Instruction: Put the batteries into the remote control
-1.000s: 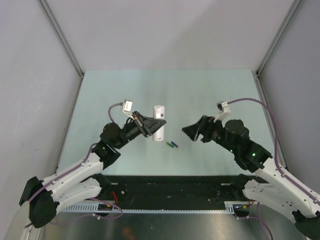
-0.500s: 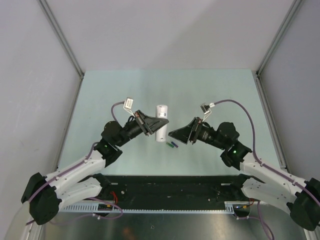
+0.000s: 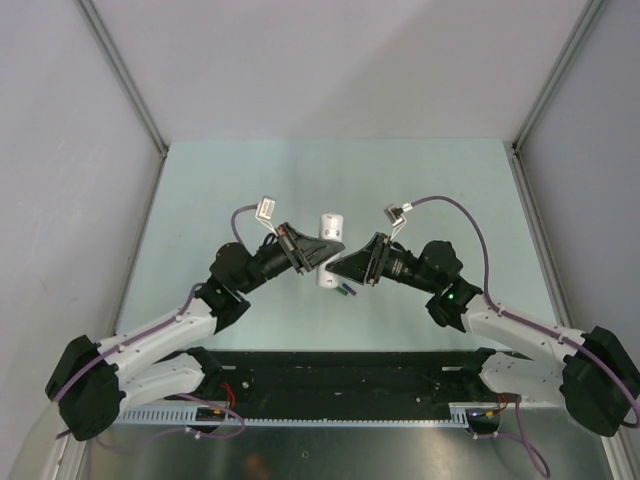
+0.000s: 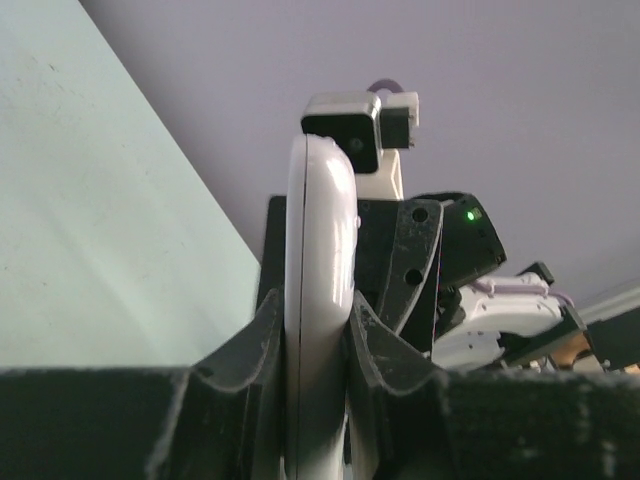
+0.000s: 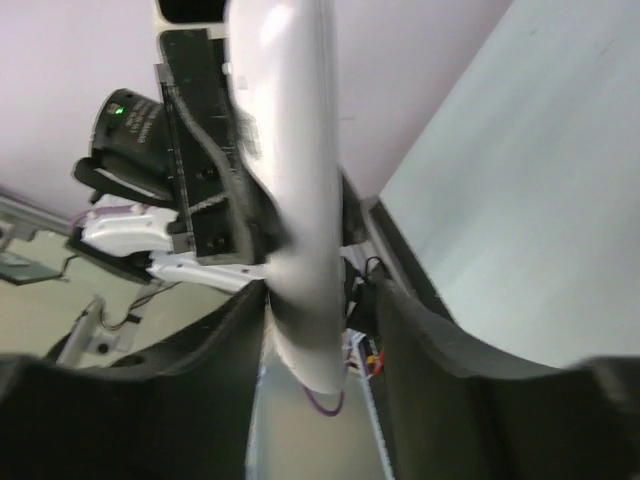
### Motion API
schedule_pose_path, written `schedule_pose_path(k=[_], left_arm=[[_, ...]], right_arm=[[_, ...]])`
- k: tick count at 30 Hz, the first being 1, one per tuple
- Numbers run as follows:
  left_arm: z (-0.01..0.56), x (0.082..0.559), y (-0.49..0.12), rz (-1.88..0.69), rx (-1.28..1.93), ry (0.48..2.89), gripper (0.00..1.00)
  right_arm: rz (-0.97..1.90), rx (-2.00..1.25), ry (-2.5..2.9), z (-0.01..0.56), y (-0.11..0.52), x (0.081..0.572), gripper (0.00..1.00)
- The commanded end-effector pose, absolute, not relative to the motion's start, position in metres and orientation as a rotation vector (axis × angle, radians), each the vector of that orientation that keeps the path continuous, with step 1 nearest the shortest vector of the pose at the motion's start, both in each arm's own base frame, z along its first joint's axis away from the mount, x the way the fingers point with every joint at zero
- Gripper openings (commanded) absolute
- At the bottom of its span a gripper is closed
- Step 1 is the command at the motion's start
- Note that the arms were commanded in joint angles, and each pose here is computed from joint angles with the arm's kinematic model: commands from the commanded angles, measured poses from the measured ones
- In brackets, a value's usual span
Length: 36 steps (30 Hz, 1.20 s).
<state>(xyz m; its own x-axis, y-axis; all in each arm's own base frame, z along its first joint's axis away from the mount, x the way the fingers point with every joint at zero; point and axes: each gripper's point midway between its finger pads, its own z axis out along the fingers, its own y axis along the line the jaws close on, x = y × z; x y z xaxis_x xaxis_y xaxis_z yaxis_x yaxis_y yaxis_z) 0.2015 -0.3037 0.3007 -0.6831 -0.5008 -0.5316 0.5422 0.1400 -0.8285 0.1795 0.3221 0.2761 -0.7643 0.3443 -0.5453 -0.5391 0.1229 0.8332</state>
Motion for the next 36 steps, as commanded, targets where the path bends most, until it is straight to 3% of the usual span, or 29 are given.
schedule_pose_path(k=[1,3,4,6,7,10,13,15,18,25,27,28,30,34,35,36], left_arm=[[0.329,0.192,-0.310,-1.738,0.085,1.546,0.00],[0.326,0.193,-0.311,-1.740,0.077,1.556,0.00],[0.325,0.193,-0.311,-1.741,0.073,1.560,0.01],[0.325,0.193,-0.310,-1.738,0.070,1.557,0.13],[0.327,0.193,-0.309,-1.737,0.069,1.551,0.27],[0.330,0.193,-0.309,-1.734,0.082,1.540,0.58],[0.332,0.196,-0.307,-1.731,0.090,1.534,0.67],[0.332,0.197,-0.307,-1.733,0.100,1.538,0.66],[0.330,0.196,-0.308,-1.734,0.133,1.546,0.56],[0.323,0.196,-0.309,-1.722,0.160,1.563,0.18],[0.325,0.196,-0.310,-1.724,0.177,1.558,0.18],[0.323,0.197,-0.310,-1.719,0.176,1.562,0.24],[0.324,0.195,-0.310,-1.723,0.192,1.558,0.26],[0.323,0.193,-0.307,-1.720,0.219,1.555,0.11],[0.321,0.191,-0.307,-1.722,0.227,1.560,0.14],[0.320,0.190,-0.306,-1.727,0.240,1.565,0.31]], right_arm=[[1.805,-0.247,1.618,0.305,0.326,0.173,0.41],[1.824,-0.266,1.622,0.303,0.328,0.170,0.33],[1.836,-0.274,1.615,0.305,0.329,0.168,0.23],[1.854,-0.301,1.614,0.305,0.331,0.164,0.10],[1.856,-0.304,1.619,0.304,0.331,0.163,0.00],[1.862,-0.332,1.619,0.305,0.330,0.158,0.00],[1.864,-0.352,1.623,0.305,0.328,0.153,0.00],[1.857,-0.360,1.641,0.302,0.327,0.152,0.00],[1.837,-0.368,1.654,0.301,0.323,0.151,0.00],[1.831,-0.387,1.668,0.301,0.316,0.149,0.00],[1.831,-0.392,1.670,0.301,0.316,0.148,0.00],[1.837,-0.395,1.671,0.301,0.316,0.147,0.00],[1.842,-0.410,1.676,0.302,0.315,0.145,0.00],[1.850,-0.417,1.692,0.302,0.311,0.145,0.00],[1.852,-0.428,1.712,0.300,0.310,0.143,0.00],[1.847,-0.435,1.705,0.304,0.309,0.144,0.00]])
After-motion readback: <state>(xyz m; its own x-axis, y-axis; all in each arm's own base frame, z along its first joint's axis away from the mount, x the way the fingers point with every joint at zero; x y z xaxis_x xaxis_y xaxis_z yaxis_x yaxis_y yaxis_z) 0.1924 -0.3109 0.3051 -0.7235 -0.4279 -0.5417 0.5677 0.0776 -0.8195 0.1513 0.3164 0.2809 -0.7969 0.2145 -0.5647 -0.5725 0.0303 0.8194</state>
